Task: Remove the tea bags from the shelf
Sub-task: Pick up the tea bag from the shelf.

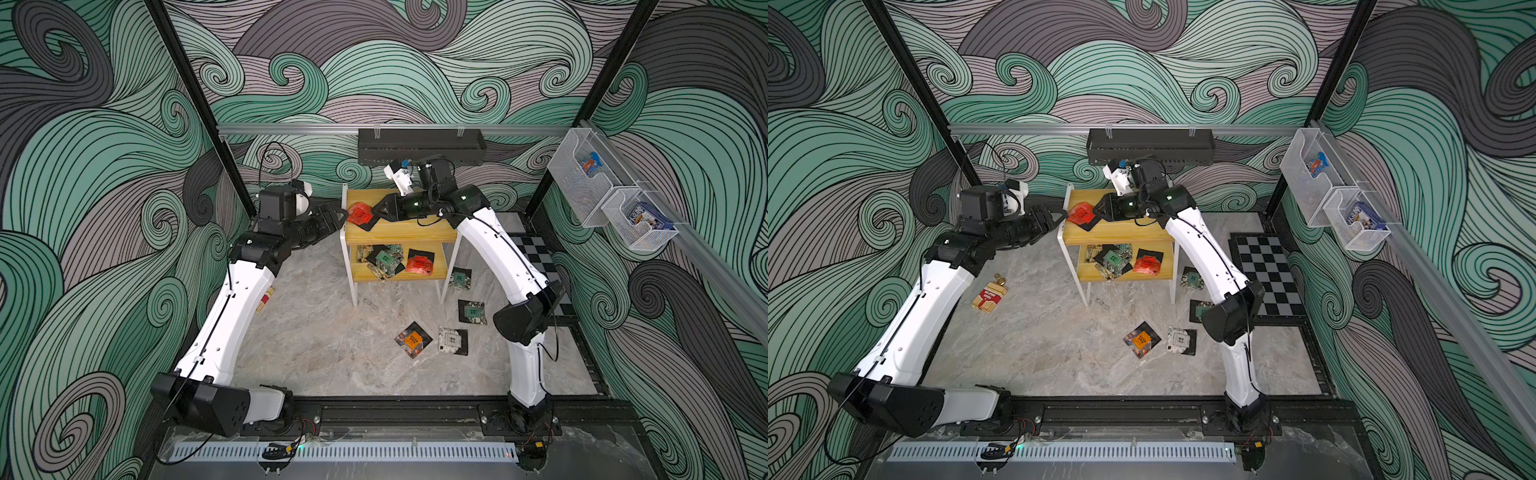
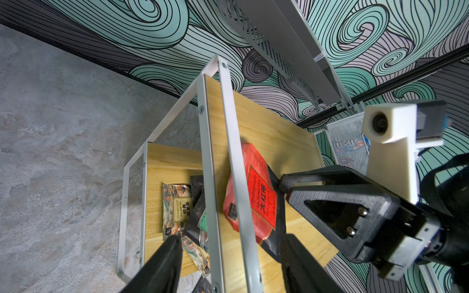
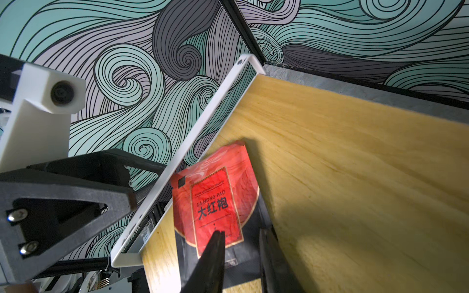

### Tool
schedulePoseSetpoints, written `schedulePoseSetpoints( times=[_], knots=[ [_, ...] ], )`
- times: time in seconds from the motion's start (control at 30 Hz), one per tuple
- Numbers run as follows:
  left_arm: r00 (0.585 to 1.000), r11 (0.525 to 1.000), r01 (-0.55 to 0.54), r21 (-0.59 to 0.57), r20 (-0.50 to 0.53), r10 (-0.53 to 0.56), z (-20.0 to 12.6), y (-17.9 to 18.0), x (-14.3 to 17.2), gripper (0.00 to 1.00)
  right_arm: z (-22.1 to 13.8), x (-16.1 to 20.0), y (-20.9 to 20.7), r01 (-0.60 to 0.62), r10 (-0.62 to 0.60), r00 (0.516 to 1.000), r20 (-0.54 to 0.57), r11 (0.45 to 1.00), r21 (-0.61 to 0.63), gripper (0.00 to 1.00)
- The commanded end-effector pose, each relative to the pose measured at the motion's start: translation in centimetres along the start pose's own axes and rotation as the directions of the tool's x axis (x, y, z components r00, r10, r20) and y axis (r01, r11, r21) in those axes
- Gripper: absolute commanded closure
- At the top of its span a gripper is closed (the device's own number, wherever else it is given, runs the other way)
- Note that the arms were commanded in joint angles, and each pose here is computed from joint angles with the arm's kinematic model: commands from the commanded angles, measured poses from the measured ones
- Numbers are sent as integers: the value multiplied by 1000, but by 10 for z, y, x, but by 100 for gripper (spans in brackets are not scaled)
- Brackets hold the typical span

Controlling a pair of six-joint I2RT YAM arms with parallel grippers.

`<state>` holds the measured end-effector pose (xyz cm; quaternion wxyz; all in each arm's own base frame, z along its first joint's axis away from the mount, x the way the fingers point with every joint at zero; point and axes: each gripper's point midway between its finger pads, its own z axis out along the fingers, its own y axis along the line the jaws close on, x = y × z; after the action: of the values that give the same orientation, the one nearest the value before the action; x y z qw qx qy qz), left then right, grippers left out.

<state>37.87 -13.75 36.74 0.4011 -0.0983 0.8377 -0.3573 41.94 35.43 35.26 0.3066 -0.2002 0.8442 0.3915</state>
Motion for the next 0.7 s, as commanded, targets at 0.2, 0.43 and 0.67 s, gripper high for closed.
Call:
schedulePoseSetpoints(
  times=[0.2,0.43,0.67],
  knots=[
    [999,999,-17,50,28,16,-3,-11,-13,37,-8,0,-9,37,-37,999,-2,997,64,72],
    [1000,998,-13,55,20,12,0,-10,-12,37,-23,7,-22,146,-143,989,-28,968,202,68],
    [1000,998,-17,63,14,16,-2,-13,-11,37,-39,4,-17,213,-214,977,-20,947,240,62]
  ],
)
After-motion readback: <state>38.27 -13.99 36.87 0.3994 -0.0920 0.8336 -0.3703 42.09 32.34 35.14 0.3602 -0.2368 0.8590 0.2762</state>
